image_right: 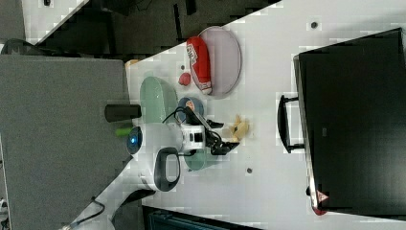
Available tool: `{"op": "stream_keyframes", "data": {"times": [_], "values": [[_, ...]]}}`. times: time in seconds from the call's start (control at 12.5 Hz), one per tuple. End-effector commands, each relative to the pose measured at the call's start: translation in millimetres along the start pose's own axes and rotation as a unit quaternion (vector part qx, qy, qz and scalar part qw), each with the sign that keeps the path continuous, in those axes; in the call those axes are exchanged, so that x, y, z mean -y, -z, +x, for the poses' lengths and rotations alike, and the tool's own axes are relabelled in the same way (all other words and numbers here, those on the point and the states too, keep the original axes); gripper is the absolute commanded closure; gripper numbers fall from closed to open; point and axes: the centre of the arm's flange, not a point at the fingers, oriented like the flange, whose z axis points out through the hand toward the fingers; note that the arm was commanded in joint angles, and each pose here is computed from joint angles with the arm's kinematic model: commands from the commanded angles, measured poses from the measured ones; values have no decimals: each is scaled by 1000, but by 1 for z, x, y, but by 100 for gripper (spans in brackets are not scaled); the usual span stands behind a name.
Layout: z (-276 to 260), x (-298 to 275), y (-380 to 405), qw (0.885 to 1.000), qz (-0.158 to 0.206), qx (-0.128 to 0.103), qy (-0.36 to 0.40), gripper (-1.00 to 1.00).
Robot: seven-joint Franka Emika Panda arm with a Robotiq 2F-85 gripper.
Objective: Pick banana from table and place on oven.
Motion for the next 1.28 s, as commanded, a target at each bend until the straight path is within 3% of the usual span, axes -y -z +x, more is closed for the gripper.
{"op": "stream_keyframes", "data": {"times": [0.08, 0.32, 0.8, 1.04, 1.28], "values": [[-13, 11, -30, 1000, 4, 2, 28, -100], [-14, 14, -50, 999, 14, -2, 29, -93], [-14, 16, -54, 999, 21, -8, 29, 48], [-12, 18, -39, 999, 27, -16, 30, 53], [-10, 27, 35, 998, 41, -40, 36, 53]]}}
